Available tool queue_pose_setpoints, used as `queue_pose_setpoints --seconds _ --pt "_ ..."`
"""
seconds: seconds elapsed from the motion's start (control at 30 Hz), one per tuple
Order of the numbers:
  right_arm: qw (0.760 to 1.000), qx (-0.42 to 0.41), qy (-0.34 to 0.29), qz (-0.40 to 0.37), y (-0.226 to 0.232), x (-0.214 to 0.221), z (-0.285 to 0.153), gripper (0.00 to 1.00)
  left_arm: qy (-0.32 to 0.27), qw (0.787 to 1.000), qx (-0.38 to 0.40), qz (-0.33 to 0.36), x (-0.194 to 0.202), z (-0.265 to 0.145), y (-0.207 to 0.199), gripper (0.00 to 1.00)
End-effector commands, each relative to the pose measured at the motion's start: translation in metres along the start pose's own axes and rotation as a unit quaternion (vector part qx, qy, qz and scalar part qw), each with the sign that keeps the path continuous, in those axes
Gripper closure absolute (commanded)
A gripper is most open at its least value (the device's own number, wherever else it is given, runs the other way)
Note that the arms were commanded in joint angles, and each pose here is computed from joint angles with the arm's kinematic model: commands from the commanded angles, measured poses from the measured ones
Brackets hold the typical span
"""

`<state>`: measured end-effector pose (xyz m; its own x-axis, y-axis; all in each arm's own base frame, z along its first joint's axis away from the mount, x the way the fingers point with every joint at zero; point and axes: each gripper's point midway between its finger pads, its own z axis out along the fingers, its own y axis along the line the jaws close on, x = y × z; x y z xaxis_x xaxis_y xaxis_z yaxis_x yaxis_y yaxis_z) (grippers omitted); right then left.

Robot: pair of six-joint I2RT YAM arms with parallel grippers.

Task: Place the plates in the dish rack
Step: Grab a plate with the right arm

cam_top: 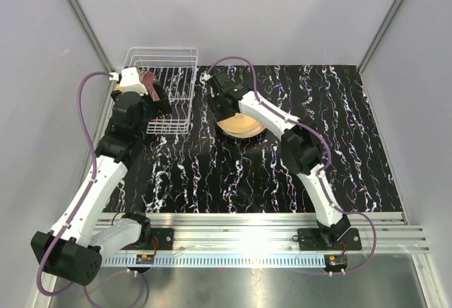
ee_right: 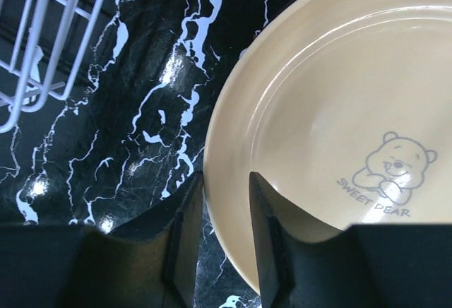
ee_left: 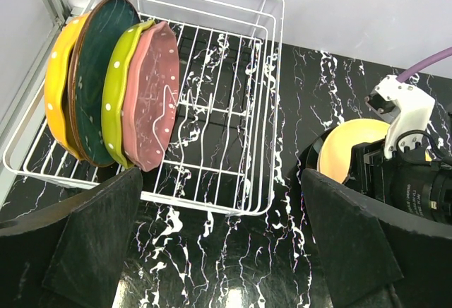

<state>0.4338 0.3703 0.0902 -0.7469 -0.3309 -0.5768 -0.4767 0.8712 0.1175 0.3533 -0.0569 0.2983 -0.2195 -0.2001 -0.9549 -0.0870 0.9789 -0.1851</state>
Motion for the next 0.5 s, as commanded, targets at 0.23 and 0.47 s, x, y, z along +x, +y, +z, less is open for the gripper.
queue_pose_setpoints --seconds 0.23,0.47 --pt "0.999 0.01 -0.023 -0.019 0.007 -0.016 -0.015 0.85 -0.032 0.999 0.013 -0.017 -0.027 0.0 -0.008 0.02" --pt "0.998 -0.002 -0.06 -0.016 0.014 -0.039 -0.048 1.0 -0.033 0.999 0.012 -0.017 -0.027 0.0 -0.007 0.02"
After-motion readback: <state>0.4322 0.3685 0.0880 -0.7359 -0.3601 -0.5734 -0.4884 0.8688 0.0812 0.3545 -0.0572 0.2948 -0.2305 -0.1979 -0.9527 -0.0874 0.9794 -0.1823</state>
